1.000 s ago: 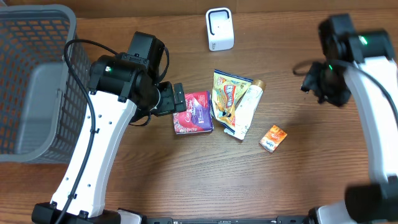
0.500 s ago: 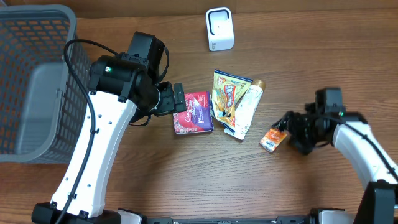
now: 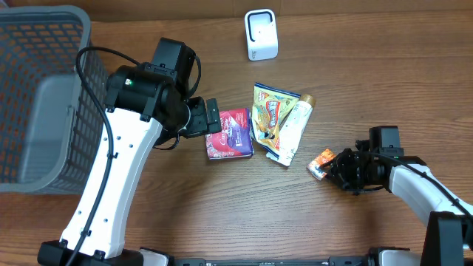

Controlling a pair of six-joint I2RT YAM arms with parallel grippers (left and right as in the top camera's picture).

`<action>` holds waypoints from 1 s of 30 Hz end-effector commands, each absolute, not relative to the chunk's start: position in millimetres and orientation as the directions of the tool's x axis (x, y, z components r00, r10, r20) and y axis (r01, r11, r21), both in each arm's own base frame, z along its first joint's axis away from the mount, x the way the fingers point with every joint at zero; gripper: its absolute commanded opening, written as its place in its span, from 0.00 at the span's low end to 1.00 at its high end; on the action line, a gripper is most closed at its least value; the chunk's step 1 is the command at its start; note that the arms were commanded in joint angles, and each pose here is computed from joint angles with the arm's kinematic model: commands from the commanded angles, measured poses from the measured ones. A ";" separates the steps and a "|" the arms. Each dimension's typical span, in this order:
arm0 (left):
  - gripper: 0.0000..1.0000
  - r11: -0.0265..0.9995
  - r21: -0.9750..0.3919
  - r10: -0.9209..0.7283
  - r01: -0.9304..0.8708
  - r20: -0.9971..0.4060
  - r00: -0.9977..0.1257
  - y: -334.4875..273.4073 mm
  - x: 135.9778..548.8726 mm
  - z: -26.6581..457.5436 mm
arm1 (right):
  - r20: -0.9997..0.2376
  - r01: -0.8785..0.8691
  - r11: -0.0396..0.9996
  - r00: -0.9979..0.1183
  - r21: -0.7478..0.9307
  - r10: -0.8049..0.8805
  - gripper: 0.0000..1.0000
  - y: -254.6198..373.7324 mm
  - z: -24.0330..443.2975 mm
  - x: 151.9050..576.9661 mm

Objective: Scan the item barcode

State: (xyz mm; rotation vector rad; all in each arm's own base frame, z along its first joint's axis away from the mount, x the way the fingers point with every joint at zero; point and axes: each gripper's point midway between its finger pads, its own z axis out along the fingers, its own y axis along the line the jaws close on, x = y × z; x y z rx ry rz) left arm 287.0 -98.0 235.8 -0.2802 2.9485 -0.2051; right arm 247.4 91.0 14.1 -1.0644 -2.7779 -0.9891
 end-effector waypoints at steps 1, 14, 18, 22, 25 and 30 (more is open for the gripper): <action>1.00 0.976 -0.150 -0.186 -0.159 -0.189 -0.964 -95.7 288.6 242.8 | 0.168 0.581 0.588 -0.777 0.563 0.607 0.16 85.7 19.3 255.5; 1.00 0.976 -0.150 -0.186 -0.159 -0.189 -0.964 -95.7 288.6 242.8 | -0.099 0.616 0.781 -0.775 0.107 0.625 0.04 10.1 83.6 270.8; 1.00 0.976 -0.150 -0.186 -0.159 -0.189 -0.964 -95.7 288.6 242.8 | -0.136 0.624 0.771 -0.781 -0.129 0.609 0.04 -7.1 101.8 244.1; 1.00 0.976 -0.150 -0.186 -0.159 -0.189 -0.964 -95.7 288.6 242.8 | -0.049 0.604 0.746 -0.785 -0.279 0.618 0.03 -14.8 88.9 220.2; 1.00 0.976 -0.150 -0.186 -0.159 -0.189 -0.964 -95.7 288.6 242.8 | -0.014 0.590 0.745 -0.787 -0.312 0.617 0.04 -14.7 77.1 220.7; 1.00 0.976 -0.150 -0.186 -0.159 -0.189 -0.964 -95.7 288.6 242.8 | -0.011 0.537 0.793 -0.829 -0.288 0.559 0.04 -10.4 70.9 239.5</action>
